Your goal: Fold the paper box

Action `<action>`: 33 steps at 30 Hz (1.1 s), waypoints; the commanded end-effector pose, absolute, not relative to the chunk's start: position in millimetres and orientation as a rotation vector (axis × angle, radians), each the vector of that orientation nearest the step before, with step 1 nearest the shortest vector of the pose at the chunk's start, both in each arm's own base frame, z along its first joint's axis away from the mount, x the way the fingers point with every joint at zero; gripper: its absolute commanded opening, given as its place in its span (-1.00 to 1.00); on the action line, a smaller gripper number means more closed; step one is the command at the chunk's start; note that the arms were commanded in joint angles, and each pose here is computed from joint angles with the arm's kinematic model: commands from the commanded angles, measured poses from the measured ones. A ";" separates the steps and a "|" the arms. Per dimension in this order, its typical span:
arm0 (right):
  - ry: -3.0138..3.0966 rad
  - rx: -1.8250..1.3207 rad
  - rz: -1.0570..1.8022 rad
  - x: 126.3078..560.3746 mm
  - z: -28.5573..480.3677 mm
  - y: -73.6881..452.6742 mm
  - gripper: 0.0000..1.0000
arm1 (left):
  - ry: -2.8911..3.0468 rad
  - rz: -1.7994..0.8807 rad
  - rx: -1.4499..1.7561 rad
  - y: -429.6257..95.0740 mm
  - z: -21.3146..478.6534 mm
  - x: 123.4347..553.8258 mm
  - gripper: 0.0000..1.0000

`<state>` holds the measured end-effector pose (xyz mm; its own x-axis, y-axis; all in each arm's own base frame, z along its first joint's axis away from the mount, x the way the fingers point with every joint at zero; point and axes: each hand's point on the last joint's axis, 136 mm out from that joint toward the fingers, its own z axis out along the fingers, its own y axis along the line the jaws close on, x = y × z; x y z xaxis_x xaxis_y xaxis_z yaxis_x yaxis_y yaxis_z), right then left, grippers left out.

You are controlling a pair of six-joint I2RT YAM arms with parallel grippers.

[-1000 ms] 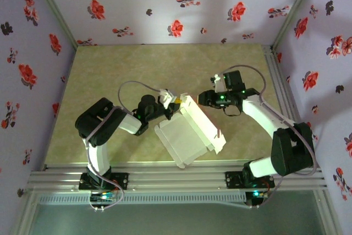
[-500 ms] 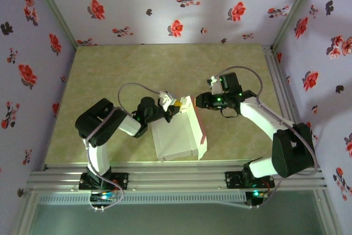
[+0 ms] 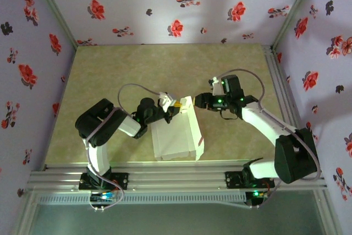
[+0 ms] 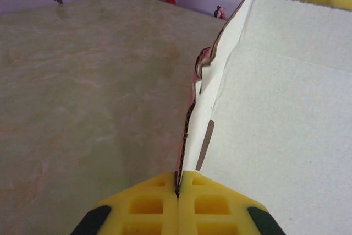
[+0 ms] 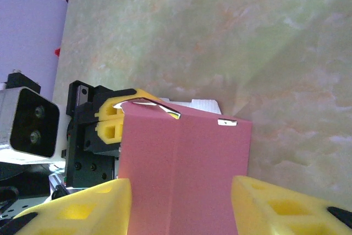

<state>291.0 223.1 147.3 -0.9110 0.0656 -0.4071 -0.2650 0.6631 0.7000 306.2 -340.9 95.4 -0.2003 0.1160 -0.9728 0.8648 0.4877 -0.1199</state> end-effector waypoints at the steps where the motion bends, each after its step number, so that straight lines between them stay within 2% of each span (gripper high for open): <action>1: 2.468 -0.169 1.171 286.2 149.4 229.0 0.03 | 1.644 -0.878 0.882 -341.7 94.0 296.2 -0.91; 16: 2.582 -0.178 1.033 282.1 115.8 229.3 -0.01 | 1.636 -0.889 0.879 -340.9 99.4 293.4 -0.88; 33: 2.576 -0.197 1.038 282.3 121.3 231.3 -0.07 | 1.620 -0.989 0.857 -329.6 119.2 298.0 -0.60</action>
<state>284.1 236.7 132.5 -0.9189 0.0205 -0.3939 -0.2762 0.6795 0.6797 298.8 -330.4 98.9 -0.2438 0.1053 -0.9641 0.8760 0.4505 -0.1723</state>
